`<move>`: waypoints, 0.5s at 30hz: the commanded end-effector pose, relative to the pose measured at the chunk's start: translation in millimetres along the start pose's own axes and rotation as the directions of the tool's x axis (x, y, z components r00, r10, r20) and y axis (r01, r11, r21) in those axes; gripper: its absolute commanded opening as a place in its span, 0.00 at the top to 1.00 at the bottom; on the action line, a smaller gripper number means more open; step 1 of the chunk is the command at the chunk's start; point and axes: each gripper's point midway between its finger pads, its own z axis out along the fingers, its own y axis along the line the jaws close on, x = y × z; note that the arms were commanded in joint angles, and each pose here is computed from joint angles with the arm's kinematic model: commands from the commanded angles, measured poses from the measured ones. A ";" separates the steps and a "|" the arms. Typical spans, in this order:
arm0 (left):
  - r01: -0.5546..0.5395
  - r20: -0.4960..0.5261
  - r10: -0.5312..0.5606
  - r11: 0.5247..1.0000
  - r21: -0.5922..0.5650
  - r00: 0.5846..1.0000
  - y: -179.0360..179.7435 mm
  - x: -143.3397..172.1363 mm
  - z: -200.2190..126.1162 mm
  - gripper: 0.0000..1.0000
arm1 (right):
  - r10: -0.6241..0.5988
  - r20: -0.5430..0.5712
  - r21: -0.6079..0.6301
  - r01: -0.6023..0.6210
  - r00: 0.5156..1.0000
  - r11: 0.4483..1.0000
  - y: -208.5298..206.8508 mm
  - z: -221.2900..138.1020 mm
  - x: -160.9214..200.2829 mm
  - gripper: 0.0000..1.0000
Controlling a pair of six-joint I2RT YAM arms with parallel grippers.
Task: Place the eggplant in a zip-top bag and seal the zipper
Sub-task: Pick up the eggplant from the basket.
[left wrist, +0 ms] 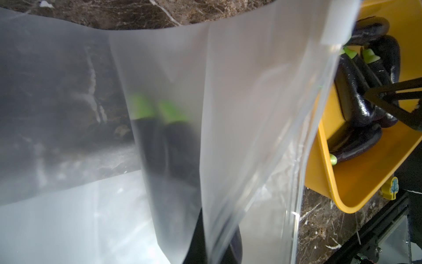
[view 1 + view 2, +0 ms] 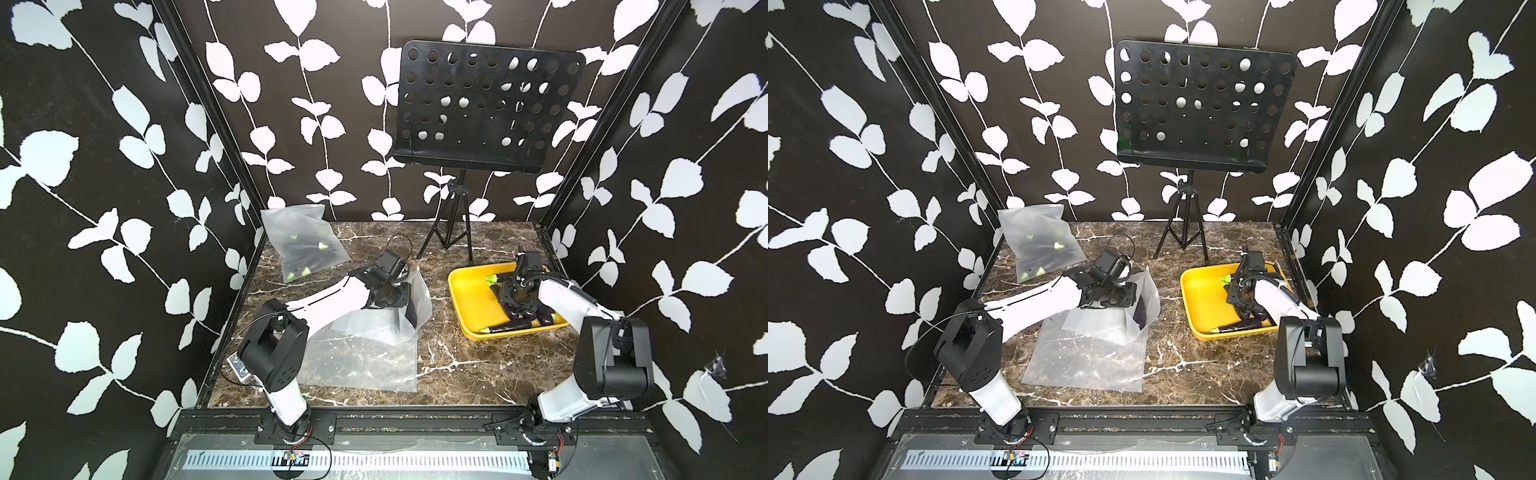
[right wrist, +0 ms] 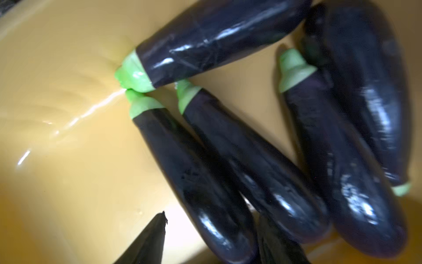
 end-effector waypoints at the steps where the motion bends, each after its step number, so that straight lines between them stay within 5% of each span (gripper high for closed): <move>1: -0.022 0.028 0.022 1.000 0.004 0.999 -4.9 -5.5 -12.1 1.00 | -0.009 -0.063 -0.051 0.005 0.998 0.999 8.3 16.6 15.4 0.39; 10: -0.014 0.024 0.014 1.000 -0.001 1.000 -3.9 -5.4 -9.5 1.00 | -0.015 -0.087 -0.177 0.000 0.996 0.984 36.5 14.2 29.7 0.40; 15: -0.013 0.018 0.013 1.000 0.013 1.000 -7.7 -7.3 -7.2 1.00 | -0.037 -0.083 -0.112 0.028 0.996 0.993 30.9 18.4 26.3 0.39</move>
